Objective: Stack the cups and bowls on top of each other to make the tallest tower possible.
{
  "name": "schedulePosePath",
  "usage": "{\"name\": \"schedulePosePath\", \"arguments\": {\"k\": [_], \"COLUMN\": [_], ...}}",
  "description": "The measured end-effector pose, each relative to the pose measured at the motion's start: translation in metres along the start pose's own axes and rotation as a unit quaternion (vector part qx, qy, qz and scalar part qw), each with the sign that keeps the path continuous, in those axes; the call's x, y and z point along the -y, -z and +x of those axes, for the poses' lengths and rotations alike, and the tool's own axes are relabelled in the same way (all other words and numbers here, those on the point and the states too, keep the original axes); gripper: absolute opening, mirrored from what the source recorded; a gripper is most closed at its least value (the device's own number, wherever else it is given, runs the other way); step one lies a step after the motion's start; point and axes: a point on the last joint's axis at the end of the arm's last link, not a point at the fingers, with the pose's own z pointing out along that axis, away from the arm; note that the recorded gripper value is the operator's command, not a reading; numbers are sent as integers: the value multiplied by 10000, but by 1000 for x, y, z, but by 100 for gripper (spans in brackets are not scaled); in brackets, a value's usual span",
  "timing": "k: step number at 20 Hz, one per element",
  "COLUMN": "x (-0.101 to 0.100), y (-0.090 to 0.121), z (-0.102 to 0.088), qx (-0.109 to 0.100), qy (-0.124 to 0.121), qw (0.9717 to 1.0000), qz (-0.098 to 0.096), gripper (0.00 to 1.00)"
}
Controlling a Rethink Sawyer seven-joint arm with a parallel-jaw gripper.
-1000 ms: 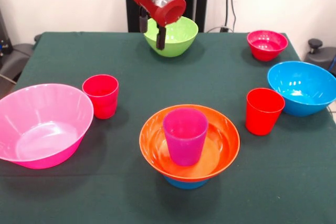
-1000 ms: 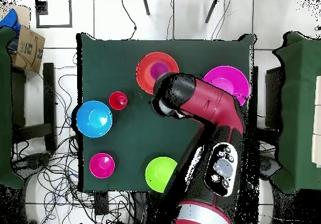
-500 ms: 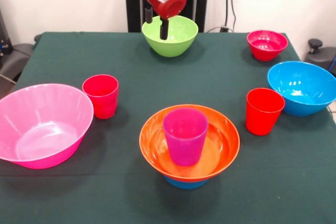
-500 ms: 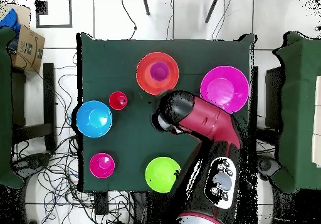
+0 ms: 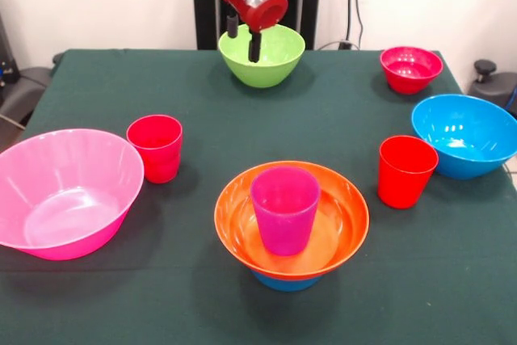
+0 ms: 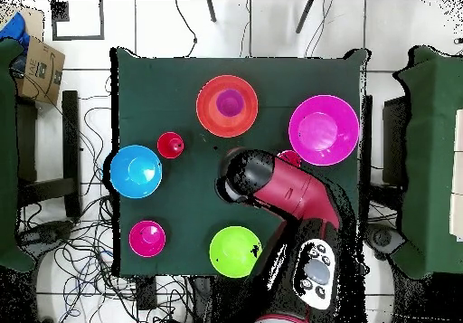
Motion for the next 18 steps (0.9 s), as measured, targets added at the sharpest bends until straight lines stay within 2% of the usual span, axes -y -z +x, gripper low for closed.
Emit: {"name": "schedulePosePath", "arguments": {"k": [4, 7, 10, 13, 18], "x": [-2, -13, -20, -28, -30], "y": [-10, -16, -19, -26, -36], "z": [8, 20, 28, 45, 56], "qx": [210, 393, 464, 495, 506], "qy": [34, 90, 109, 86, -3], "qw": [9997, 9990, 9987, 9987, 9987], "qz": [-84, -168, -184, -124, 2], "gripper": [100, 100, 100, 100, 100]}}
